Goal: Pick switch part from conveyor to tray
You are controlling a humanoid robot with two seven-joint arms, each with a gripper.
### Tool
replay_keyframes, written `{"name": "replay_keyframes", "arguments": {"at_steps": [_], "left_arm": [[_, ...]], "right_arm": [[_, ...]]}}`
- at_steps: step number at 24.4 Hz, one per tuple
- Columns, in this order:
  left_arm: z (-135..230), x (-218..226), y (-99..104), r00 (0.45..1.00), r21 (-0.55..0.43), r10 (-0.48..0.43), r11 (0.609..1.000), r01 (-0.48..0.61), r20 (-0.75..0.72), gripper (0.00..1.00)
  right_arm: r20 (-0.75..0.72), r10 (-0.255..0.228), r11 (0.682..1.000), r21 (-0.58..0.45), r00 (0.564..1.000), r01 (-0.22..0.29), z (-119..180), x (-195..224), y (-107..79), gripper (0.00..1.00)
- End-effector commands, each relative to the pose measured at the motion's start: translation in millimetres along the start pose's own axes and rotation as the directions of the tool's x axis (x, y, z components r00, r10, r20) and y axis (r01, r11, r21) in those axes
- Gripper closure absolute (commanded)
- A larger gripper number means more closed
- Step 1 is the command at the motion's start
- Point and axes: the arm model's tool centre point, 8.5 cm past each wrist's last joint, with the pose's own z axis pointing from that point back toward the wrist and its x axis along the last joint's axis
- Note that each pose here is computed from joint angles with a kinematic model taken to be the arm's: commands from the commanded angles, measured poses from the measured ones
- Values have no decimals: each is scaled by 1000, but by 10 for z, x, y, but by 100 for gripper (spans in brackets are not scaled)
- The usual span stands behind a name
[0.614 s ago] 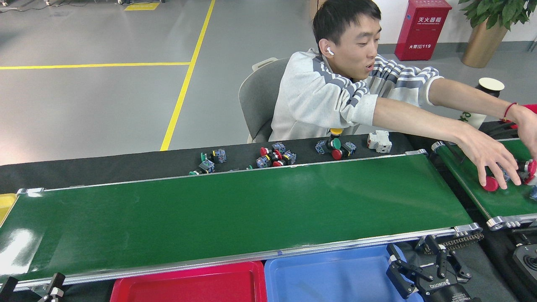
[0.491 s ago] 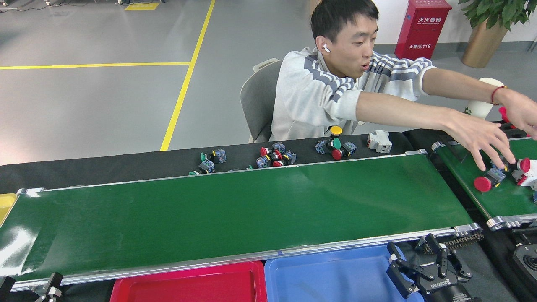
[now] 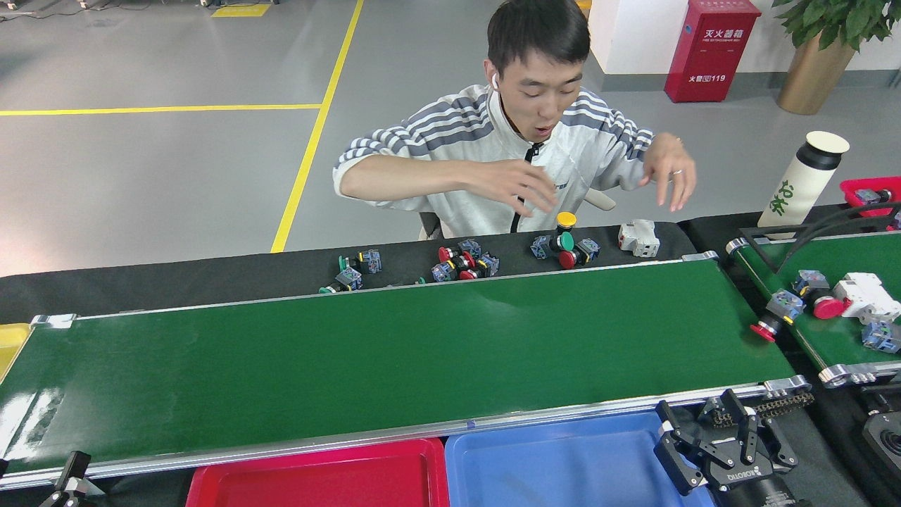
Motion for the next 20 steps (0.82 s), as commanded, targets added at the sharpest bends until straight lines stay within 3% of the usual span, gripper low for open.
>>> {"name": "replay_keyframes", "arguments": {"at_steps": [1, 4, 10, 20], "left_arm": [[-12, -23, 73, 1000, 29, -9, 1000, 9, 5, 0], [-21, -11, 77, 1000, 32, -8, 999, 8, 10, 0], [-40, 32, 73, 1000, 26, -6, 1000, 5, 18, 0], [-88, 46, 104, 1000, 34, -10, 999, 10, 15, 0]], "right_arm": [[-19, 5, 999, 33, 1000, -4, -72, -36, -10, 3], [-105, 2, 998, 63, 994, 5, -146, -148, 32, 3], [-241, 42, 997, 71, 970, -26, -444, -348, 7, 3], [-215, 31, 993, 117, 976, -6, -938, -222, 119, 6]]}}
